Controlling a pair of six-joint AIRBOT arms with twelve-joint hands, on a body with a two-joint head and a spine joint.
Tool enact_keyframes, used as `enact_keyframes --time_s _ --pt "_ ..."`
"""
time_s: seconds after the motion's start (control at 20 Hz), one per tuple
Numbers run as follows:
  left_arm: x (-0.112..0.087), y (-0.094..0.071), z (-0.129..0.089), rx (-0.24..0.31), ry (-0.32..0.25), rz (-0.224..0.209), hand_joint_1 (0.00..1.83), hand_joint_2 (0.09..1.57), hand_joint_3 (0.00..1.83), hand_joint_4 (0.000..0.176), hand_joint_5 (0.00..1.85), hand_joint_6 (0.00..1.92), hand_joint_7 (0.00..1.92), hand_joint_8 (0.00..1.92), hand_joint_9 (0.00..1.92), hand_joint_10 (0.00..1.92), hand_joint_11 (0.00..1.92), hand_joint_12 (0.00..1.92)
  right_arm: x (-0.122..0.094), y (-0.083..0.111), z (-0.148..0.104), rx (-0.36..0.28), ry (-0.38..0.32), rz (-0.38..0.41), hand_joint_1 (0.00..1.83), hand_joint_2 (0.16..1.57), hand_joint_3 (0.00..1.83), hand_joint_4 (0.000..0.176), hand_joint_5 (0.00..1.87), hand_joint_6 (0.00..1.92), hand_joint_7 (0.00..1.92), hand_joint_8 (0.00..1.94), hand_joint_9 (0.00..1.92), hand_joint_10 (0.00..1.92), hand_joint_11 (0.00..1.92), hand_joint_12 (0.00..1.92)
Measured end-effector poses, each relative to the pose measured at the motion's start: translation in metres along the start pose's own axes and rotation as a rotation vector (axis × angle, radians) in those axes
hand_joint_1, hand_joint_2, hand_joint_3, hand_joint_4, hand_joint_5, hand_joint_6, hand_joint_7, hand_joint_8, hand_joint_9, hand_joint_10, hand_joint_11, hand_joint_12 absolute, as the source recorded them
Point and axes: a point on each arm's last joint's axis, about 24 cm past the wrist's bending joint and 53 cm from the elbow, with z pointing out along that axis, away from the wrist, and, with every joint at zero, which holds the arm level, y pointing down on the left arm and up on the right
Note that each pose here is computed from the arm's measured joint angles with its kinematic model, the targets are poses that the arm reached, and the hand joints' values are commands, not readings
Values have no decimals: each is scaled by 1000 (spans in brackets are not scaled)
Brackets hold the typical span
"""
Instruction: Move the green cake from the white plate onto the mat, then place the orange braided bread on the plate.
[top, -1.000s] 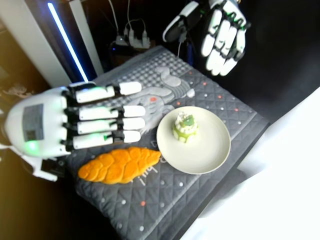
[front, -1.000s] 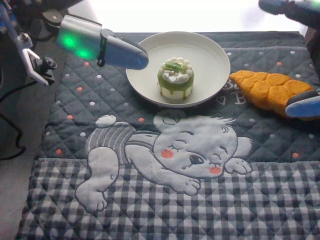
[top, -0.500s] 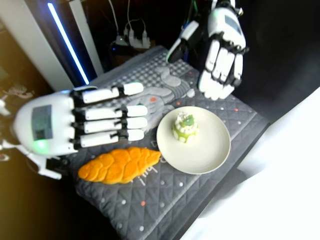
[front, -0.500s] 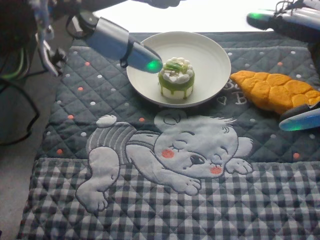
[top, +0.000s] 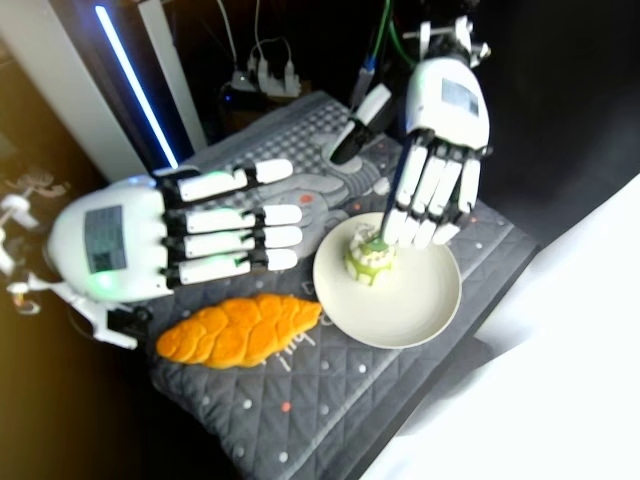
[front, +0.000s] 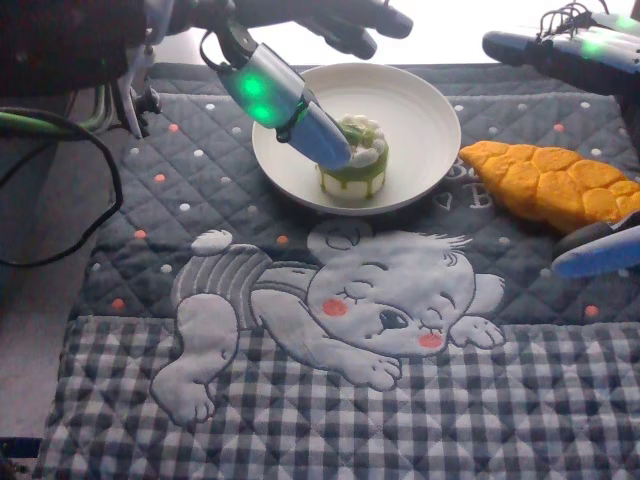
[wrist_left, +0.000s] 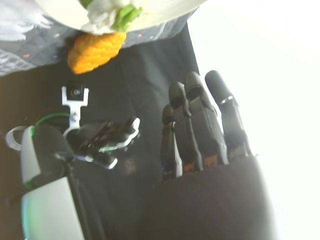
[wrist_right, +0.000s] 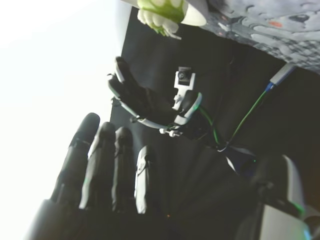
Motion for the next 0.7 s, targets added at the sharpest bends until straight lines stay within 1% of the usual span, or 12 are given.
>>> enact_keyframes --time_s 0.05,0.1,0.15,0.2,0.25,0.3,0.4,0.45,0.5,0.55,0.65,0.7 --pt "5 0 4 -7 14 13 738 703 0 122 351 0 588 6 563 2 79 786 1 0 0 -1 0 1 665 667 3 153 124 2 245 0 222 1 4 782" --pt "8 -1 8 -9 23 27 720 700 0 125 355 2 594 7 589 12 106 800 2 0 1 -1 0 4 645 682 8 155 130 3 262 6 240 7 16 792" --pt "12 -2 10 -9 33 38 727 694 0 125 361 0 599 2 598 7 104 826 2 0 1 -1 0 7 633 691 10 153 127 1 270 8 246 8 27 801" --pt "15 -3 13 -10 43 48 743 700 0 119 370 0 592 0 597 3 100 909 4 0 1 -2 4 7 606 706 2 151 121 0 281 2 264 4 58 782" --pt "19 -3 15 -16 54 64 737 703 0 128 373 0 593 0 601 2 89 1000 5 0 2 -4 6 8 609 706 0 154 122 1 286 1 262 0 47 773" --pt "23 0 17 -24 61 64 735 696 0 166 367 0 593 0 678 27 159 1128 6 -1 2 -4 5 11 633 700 0 160 140 7 291 2 249 0 18 761" --pt "33 10 19 -49 77 65 686 673 0 174 354 0 586 0 620 5 24 1228 9 0 2 -7 13 10 634 702 0 167 146 2 262 1 212 0 0 678" --pt "36 15 20 -61 81 64 673 663 0 176 349 0 583 0 595 4 4 1199 9 0 2 -7 13 10 635 699 0 169 153 2 266 2 214 1 0 654" --pt "40 22 21 -80 87 62 667 658 0 176 342 0 580 0 597 7 0 1207 9 0 2 -7 13 10 615 720 8 157 132 0 235 0 205 0 7 654" --pt "43 30 23 -100 91 57 657 666 0 176 344 1 579 0 657 32 0 1351 9 0 2 -7 14 10 627 723 8 166 138 4 263 12 215 5 1 649" --pt "47 39 23 -123 93 49 606 686 3 176 325 0 581 2 625 19 0 1288 9 0 2 -8 15 10 623 754 9 160 136 0 294 10 240 9 0 625" --pt "49 45 23 -138 95 48 601 701 6 176 322 0 585 3 594 6 0 1195 9 0 2 -8 15 10 639 753 4 163 144 1 293 5 239 5 0 584"
